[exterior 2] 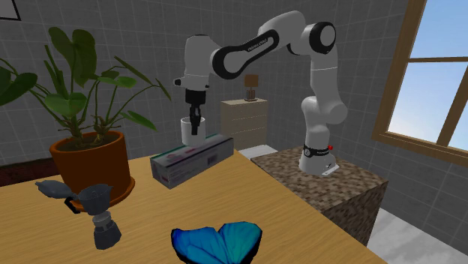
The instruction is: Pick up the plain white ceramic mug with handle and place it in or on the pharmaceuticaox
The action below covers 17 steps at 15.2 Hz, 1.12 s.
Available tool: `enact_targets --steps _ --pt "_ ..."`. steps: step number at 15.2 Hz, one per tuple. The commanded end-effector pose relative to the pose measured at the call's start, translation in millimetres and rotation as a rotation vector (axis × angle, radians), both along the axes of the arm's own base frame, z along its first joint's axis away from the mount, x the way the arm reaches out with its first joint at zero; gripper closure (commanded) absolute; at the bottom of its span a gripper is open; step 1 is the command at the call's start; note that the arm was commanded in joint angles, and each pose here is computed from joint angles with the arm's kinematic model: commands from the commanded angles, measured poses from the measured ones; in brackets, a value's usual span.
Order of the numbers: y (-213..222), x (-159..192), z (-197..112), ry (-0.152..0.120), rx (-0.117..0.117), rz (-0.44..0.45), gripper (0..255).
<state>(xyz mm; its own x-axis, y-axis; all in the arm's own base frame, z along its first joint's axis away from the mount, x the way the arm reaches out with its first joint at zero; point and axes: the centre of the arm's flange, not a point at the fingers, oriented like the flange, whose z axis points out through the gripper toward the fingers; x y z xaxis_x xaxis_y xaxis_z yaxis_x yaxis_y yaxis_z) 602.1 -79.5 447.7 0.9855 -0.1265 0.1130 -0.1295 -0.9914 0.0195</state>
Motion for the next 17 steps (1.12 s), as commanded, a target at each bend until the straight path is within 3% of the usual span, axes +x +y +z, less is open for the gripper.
enact_targets --steps 1,4,5,10,14,17 --pt "0 0 0 -0.001 0.0 0.0 255" --pt "0 0 0 -0.001 0.0 0.0 255" --pt "0 0 0 -0.001 0.0 0.0 0" --pt "0 0 0 -0.001 0.0 0.0 0" --pt "2 -6 49 -0.001 0.0 0.0 0" --pt "2 -6 49 -0.001 0.0 0.0 0"
